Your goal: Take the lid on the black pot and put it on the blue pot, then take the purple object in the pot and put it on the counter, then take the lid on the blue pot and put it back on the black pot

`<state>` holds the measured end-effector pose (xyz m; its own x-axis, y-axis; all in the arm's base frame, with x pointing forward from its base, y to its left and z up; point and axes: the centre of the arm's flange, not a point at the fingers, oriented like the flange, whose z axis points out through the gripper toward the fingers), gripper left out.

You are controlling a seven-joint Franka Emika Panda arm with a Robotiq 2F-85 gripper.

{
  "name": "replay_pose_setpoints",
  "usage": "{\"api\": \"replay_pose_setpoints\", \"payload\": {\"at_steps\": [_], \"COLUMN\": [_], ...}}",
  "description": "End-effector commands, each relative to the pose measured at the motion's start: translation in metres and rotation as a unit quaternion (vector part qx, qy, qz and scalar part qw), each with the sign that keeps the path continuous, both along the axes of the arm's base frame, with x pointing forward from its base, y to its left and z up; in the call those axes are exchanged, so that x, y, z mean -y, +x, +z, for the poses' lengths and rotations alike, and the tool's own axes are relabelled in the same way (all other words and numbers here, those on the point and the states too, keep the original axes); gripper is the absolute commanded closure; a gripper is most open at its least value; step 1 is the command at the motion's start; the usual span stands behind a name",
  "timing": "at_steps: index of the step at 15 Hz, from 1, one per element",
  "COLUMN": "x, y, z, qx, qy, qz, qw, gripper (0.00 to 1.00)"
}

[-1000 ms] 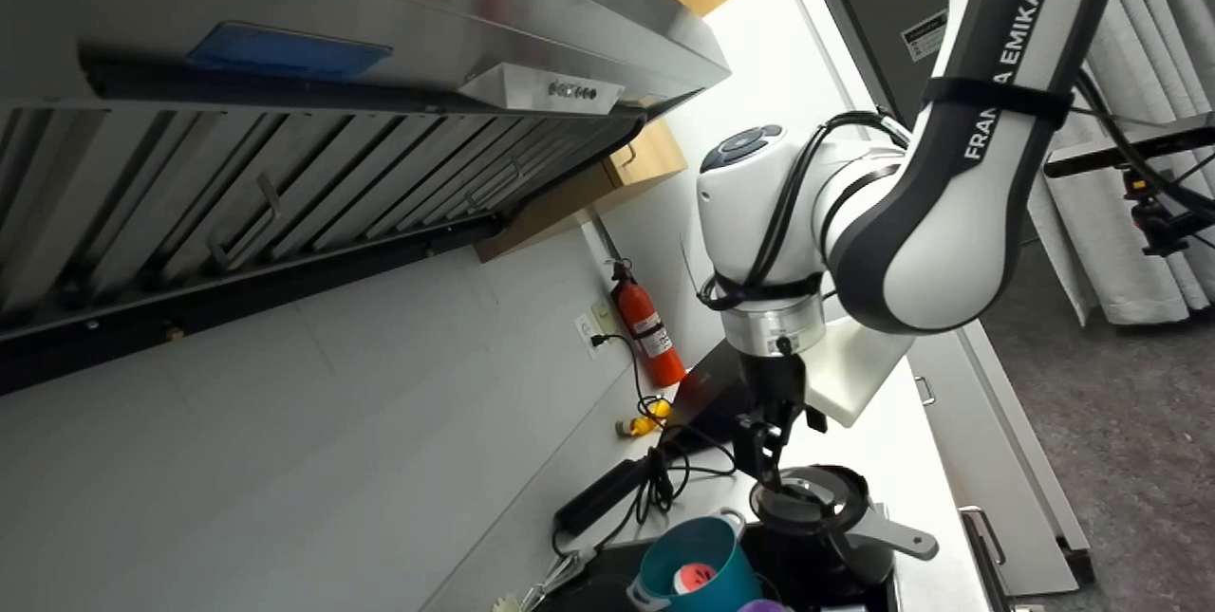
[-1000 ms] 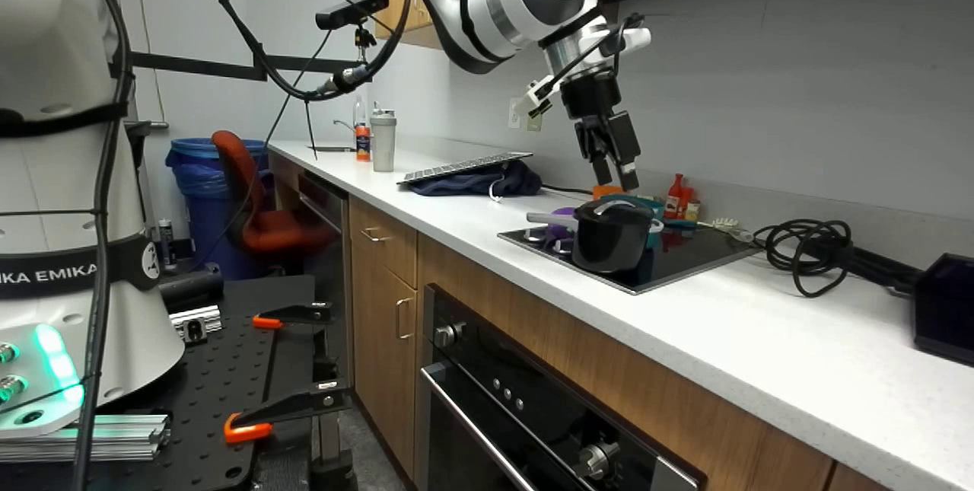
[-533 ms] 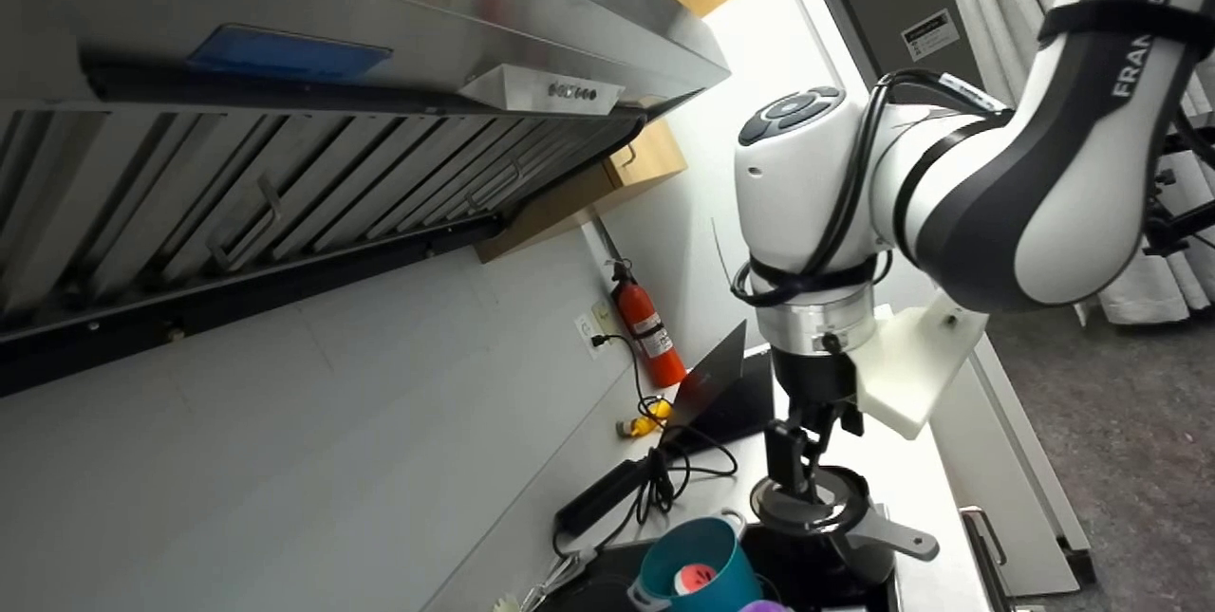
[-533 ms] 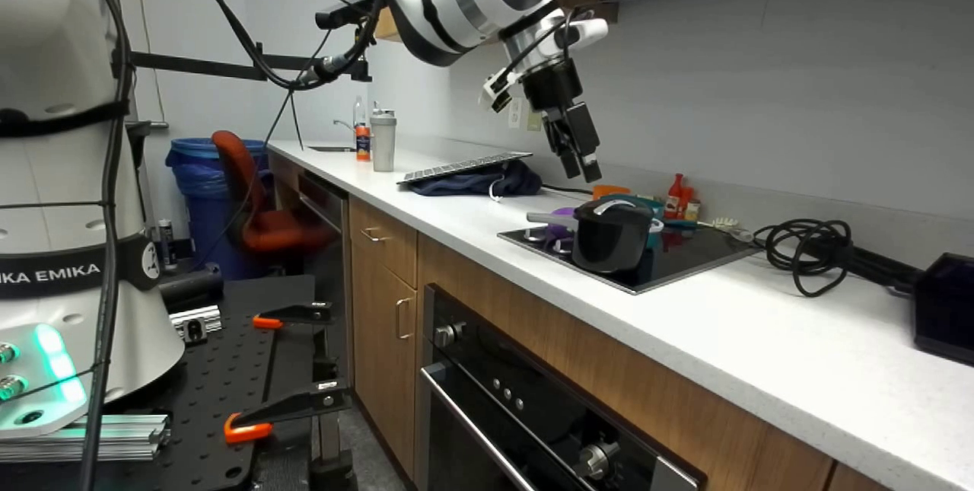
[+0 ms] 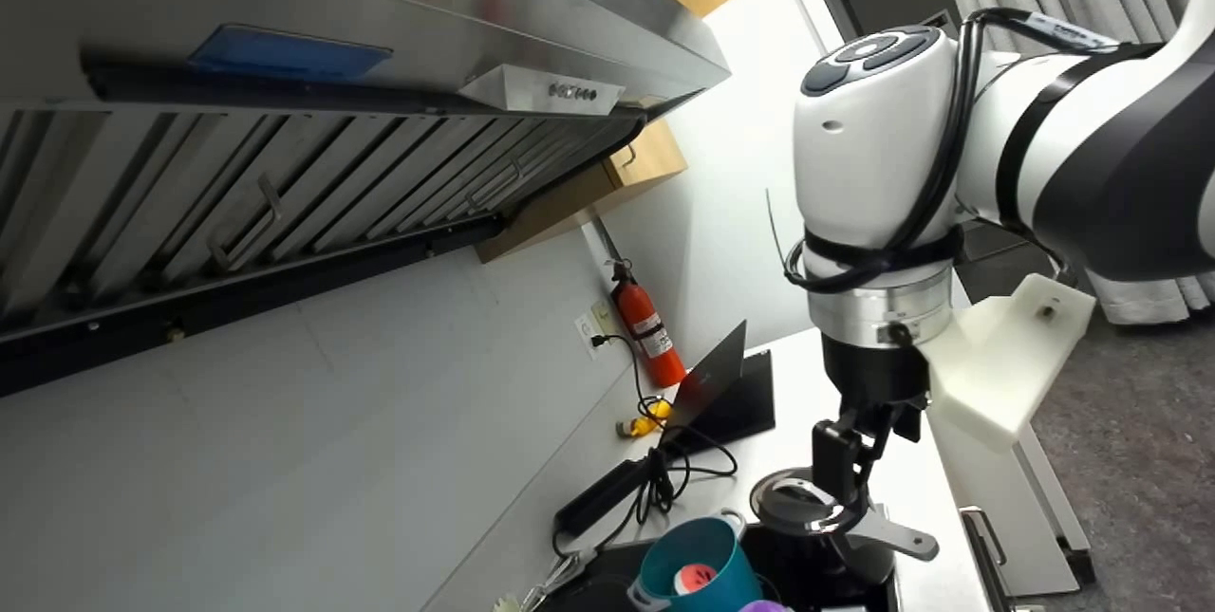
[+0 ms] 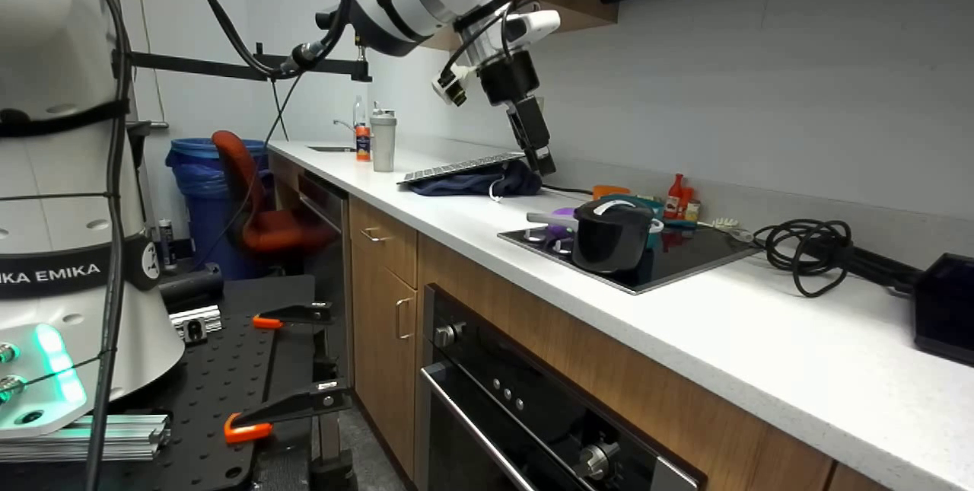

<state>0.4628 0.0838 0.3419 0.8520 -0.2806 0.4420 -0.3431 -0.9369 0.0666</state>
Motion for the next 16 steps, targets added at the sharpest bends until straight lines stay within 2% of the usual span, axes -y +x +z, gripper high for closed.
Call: {"api": "replay_pose_setpoints", "payload": {"at_steps": [1, 8, 16], "x": [-0.0047, -0.0086, -0.0126], "y": [-0.0244, -0.0327, -0.0338], "z": [0.0097, 0.0145, 0.0180], "qx": [0.009, 0.019, 0.036], "qy": [-0.013, -0.032, -0.033], "qz": [-0.021, -0.050, -0.069], "qw": [0.9997, 0.9980, 0.9964], "gripper": [0.00, 0.00, 0.00]}}
